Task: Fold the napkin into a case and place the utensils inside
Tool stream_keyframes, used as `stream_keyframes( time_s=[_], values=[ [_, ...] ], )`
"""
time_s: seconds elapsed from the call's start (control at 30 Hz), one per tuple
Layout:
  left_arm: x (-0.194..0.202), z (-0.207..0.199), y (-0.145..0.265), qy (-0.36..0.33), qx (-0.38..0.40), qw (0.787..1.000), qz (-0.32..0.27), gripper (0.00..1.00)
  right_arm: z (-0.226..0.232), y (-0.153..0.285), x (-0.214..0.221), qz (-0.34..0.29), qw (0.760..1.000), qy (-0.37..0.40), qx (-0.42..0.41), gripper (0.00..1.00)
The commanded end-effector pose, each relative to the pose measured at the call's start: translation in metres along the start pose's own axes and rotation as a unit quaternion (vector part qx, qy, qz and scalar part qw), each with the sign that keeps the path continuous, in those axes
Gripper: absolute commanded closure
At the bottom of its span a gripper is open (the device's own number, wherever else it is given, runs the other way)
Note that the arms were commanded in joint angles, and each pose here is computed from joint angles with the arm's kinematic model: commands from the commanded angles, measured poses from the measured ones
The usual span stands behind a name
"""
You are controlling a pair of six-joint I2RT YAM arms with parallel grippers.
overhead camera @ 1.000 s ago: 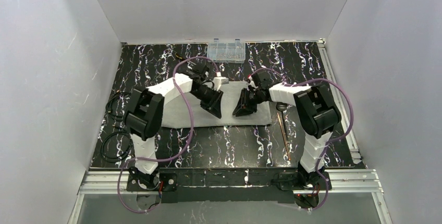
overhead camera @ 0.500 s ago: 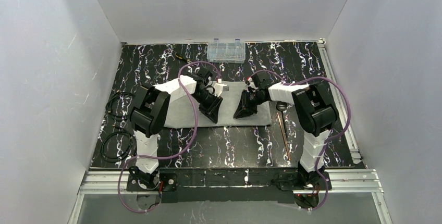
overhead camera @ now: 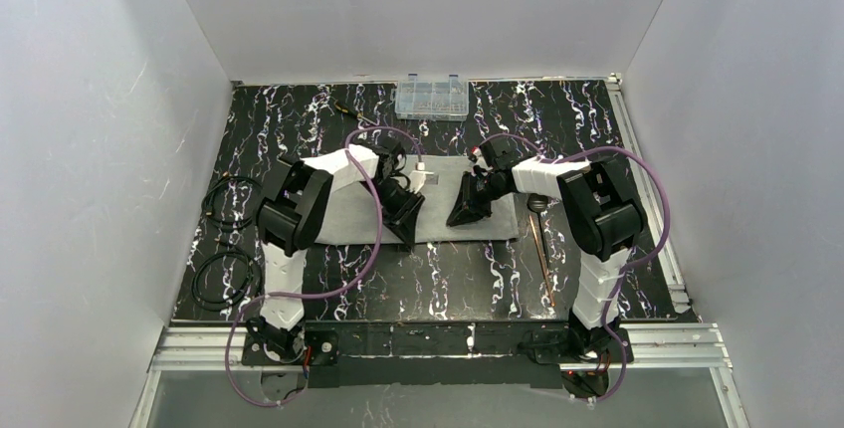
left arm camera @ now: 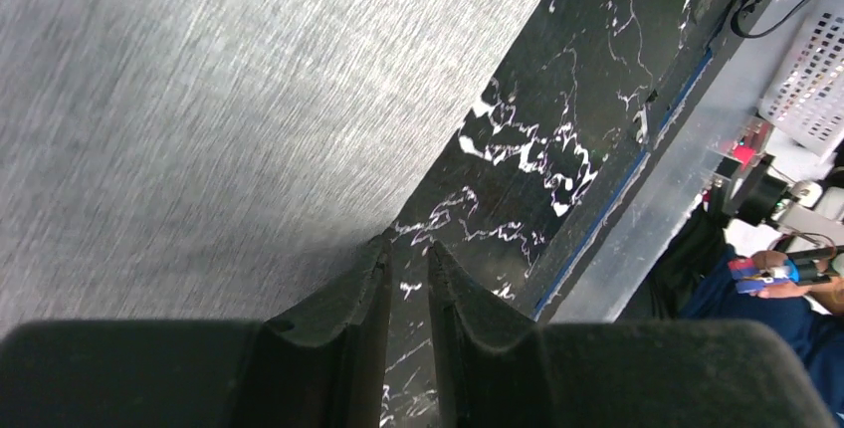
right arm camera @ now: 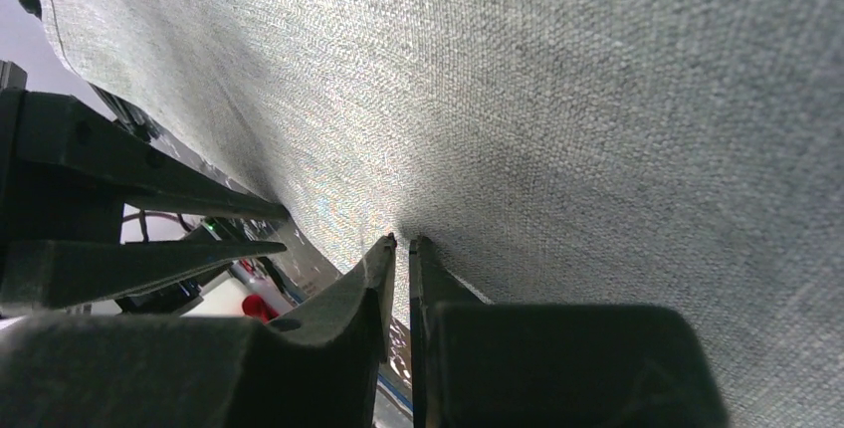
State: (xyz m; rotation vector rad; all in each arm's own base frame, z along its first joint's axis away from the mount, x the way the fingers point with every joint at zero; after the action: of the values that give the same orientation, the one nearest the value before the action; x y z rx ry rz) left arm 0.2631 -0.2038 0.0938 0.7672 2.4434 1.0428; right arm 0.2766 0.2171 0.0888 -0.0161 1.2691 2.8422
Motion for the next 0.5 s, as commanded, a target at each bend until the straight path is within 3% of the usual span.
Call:
stream_keyframes(
  time_s=[0.0,0.3,0.47],
  values=[
    [0.016,0.011,0.019,0.039,0.026,0.999,0.009,0.82,-0.011,0.0,-0.002,-0.012,0.999,0.002,0.047,0.8],
    [0.037,0.035,0.044,0.093,0.038,0.995,-0.009,0.82,-0.01,0.008,-0.004,-0.028,0.998,0.006,0.063,0.82],
    [0.059,0.048,0.055,0.108,0.029,0.994,0.011,0.82,-0.011,0.012,-0.006,-0.036,0.997,0.002,0.07,0.83]
  ],
)
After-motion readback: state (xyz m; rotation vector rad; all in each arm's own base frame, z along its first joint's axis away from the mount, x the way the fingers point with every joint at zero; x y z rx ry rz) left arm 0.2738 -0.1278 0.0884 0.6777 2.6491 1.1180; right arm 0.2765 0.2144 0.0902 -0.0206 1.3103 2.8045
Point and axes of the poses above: each gripper's point midway between its finger pads, its own y axis back along the fingers, its own z axis along the line the jaws close on, x = y × z, the point moved 9 cm from there along y, back along the fingers, and after that the axes turned 2 degrees about y, right-handed, at the moved point
